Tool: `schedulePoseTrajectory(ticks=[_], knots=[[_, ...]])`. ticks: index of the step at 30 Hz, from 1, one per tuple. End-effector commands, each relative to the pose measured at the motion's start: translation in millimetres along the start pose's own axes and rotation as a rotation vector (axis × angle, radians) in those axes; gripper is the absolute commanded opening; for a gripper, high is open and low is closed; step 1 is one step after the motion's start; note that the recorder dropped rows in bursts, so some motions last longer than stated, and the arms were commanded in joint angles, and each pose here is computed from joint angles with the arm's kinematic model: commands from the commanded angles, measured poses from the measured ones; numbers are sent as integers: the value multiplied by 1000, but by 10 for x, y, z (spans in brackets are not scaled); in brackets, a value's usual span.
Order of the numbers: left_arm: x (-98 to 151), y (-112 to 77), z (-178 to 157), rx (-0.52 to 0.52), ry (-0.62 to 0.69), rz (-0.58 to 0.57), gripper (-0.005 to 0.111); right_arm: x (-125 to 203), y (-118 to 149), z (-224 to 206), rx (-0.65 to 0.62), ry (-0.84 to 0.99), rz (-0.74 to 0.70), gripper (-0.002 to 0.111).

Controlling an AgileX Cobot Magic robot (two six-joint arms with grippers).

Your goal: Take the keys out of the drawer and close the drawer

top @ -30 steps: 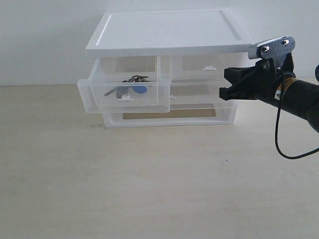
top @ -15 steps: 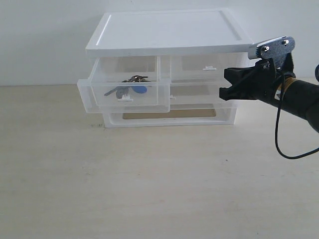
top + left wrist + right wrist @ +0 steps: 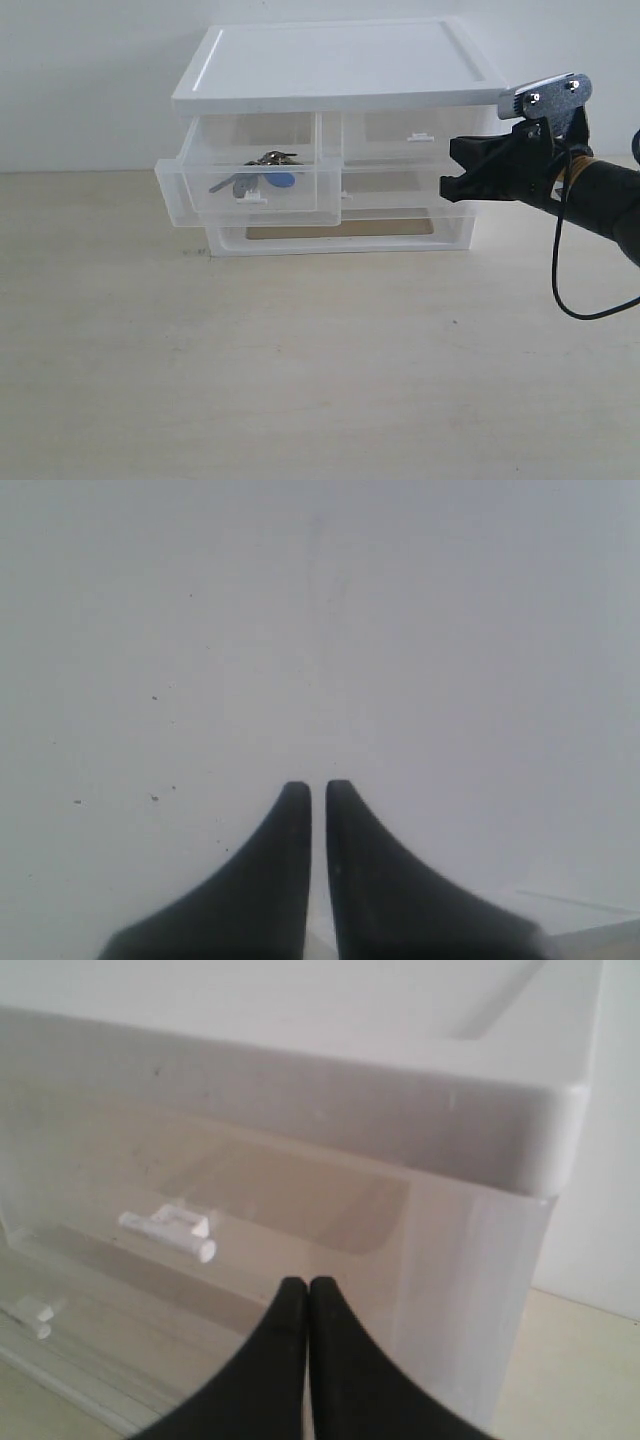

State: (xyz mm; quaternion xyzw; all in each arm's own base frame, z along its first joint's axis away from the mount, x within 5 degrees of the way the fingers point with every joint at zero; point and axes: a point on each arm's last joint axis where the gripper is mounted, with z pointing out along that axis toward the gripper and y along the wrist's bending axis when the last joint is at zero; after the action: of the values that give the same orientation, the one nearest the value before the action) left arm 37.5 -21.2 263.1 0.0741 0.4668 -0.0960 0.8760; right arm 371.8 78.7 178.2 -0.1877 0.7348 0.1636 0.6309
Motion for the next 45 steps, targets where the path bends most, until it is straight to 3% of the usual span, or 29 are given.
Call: schedulePoseTrajectory(ticks=[1, 6, 11, 20, 31, 45], knots=[[96, 7, -32, -9, 31, -26, 5, -48, -84, 14, 60, -19, 40, 0], [152, 62, -38, -72, 89, -64, 5, -53, -83, 14, 58, -24, 40, 0], [283, 179, -76, -220, 223, -159, 5, -53, -83, 14, 58, -24, 40, 0], [453, 240, -154, -272, 446, 23, 5, -53, -83, 14, 58, -24, 40, 0], [677, 294, -334, -354, 759, 28, 5, -53, -83, 14, 58, -24, 40, 0], [703, 294, -361, -355, 806, 58, 5, -53, -83, 14, 58, -25, 44, 0]])
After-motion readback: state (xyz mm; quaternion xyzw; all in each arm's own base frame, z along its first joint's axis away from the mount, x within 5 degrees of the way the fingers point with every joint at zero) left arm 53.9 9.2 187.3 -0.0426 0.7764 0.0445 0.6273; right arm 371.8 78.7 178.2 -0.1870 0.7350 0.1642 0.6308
